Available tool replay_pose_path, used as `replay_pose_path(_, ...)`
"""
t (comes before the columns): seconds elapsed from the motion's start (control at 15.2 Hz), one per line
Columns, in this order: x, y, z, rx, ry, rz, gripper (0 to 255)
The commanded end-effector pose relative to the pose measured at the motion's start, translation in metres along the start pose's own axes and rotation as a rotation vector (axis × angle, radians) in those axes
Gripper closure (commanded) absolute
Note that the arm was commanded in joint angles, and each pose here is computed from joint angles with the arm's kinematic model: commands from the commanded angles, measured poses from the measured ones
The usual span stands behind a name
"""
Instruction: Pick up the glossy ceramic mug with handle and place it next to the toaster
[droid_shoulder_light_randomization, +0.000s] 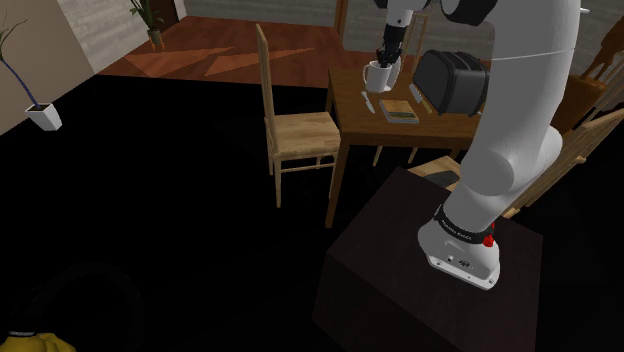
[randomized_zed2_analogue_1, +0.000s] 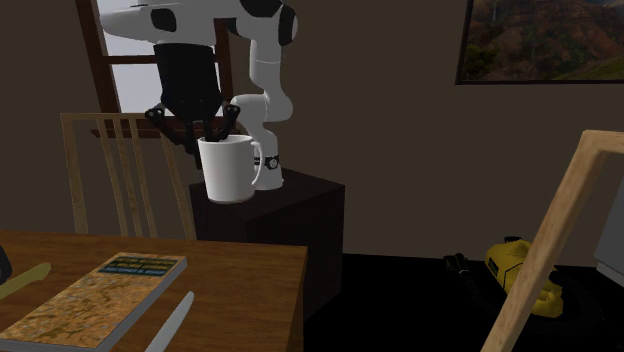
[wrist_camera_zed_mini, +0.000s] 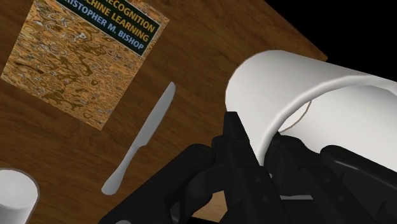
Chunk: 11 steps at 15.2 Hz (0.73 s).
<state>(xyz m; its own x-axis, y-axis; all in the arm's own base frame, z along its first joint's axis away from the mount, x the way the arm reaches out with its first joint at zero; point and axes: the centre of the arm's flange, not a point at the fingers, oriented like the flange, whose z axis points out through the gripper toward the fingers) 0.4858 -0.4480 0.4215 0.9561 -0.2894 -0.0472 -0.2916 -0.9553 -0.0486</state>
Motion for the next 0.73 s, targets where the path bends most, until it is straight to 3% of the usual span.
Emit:
replay_pose_path(0.0,0.001,0.0,-0.01,0.0,0.0,0.0,255)
replay_pose_path(0.66,-0.001,-0.003,-0.063,0.0,0.0,0.0,255)
